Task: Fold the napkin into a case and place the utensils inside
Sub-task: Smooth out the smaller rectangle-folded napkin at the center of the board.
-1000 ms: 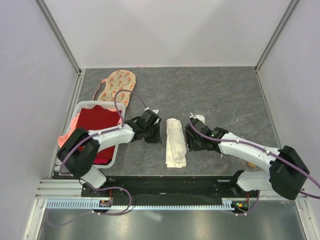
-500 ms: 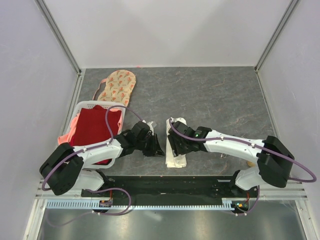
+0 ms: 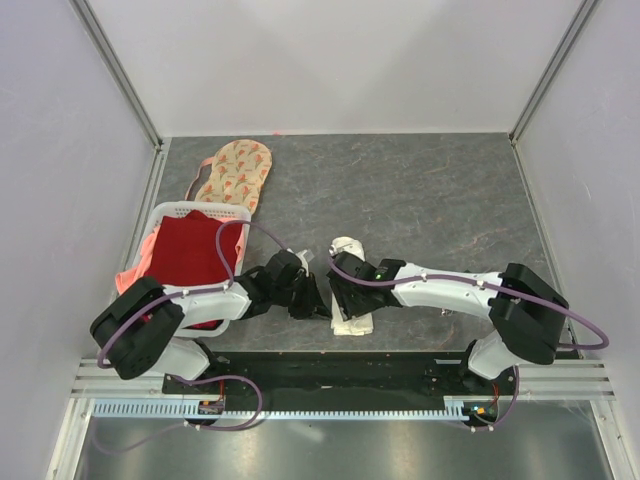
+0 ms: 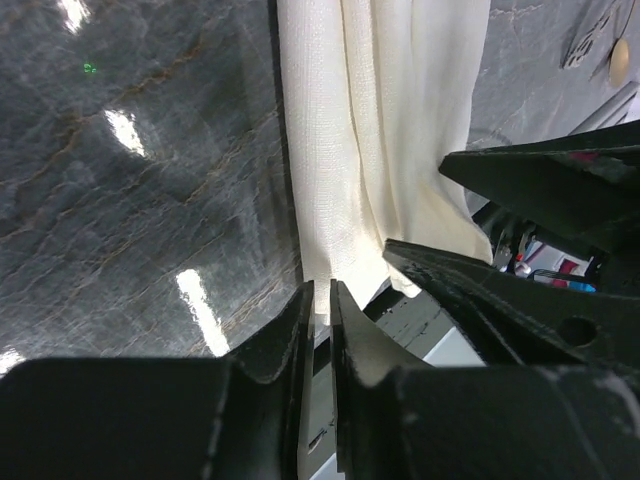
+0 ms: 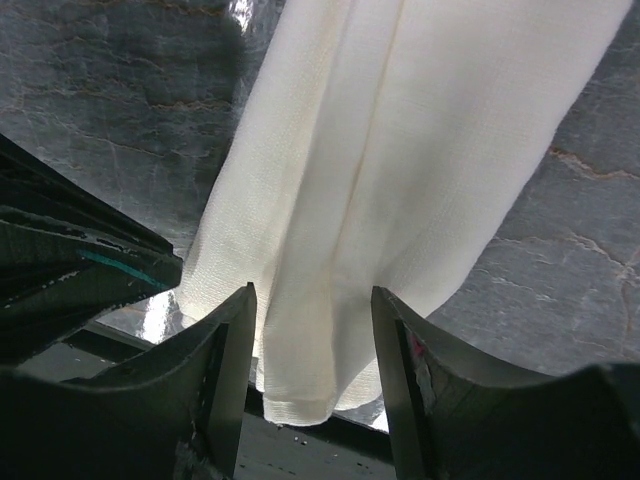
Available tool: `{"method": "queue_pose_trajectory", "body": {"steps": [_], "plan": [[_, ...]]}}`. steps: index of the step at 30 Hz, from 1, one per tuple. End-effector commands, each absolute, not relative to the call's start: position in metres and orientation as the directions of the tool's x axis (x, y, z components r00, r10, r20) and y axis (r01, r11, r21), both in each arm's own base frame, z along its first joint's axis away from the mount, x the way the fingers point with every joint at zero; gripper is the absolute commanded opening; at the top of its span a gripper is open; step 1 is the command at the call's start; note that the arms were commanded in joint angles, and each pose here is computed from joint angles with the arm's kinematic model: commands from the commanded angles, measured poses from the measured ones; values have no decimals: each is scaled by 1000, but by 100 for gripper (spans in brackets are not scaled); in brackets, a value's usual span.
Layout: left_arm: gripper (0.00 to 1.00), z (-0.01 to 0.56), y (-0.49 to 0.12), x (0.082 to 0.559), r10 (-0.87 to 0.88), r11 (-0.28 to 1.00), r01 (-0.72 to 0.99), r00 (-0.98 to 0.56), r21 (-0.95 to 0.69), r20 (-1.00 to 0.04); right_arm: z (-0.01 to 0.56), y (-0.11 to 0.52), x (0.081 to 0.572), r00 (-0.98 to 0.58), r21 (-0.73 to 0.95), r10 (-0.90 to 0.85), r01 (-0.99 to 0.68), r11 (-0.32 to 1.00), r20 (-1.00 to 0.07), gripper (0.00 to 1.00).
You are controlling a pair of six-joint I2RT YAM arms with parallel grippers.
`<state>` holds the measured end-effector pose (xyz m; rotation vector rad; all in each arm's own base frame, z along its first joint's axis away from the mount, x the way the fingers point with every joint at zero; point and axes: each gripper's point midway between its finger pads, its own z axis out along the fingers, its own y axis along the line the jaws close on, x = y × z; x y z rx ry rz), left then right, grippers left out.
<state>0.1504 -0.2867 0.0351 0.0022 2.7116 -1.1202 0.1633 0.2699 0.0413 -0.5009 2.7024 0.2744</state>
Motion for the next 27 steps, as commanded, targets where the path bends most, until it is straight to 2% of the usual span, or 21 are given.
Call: {"method": "queue_pose_trajectory", "body": {"steps": [1, 4, 9, 16, 20, 23, 27], "plan": [[16, 38, -296, 147, -95, 672, 60, -981, -738, -167, 43, 284, 166, -857, 119, -292, -372, 920, -424, 58], [15, 36, -298, 142, -89, 671, 60, -983, -739, -160, 39, 283, 166, -856, 97, -291, -364, 926, -428, 56], [14, 37, -300, 140, -89, 669, 63, -983, -741, -163, 37, 281, 167, -854, 71, -294, -356, 932, -430, 38], [14, 62, -301, 156, -71, 698, 123, -968, -706, -239, 52, 274, 174, -841, 47, -273, -332, 942, -468, 30], [14, 69, -301, 156, -80, 693, 117, -968, -712, -237, 60, 273, 175, -835, 49, -267, -330, 943, -481, 19], [13, 68, -306, 158, -85, 677, 117, -968, -727, -235, 63, 274, 175, -837, 59, -256, -323, 945, -483, 15], [7, 47, -314, 150, -49, 676, 102, -982, -730, -182, 70, 278, 177, -836, 81, -234, -313, 946, -496, 6]]}}
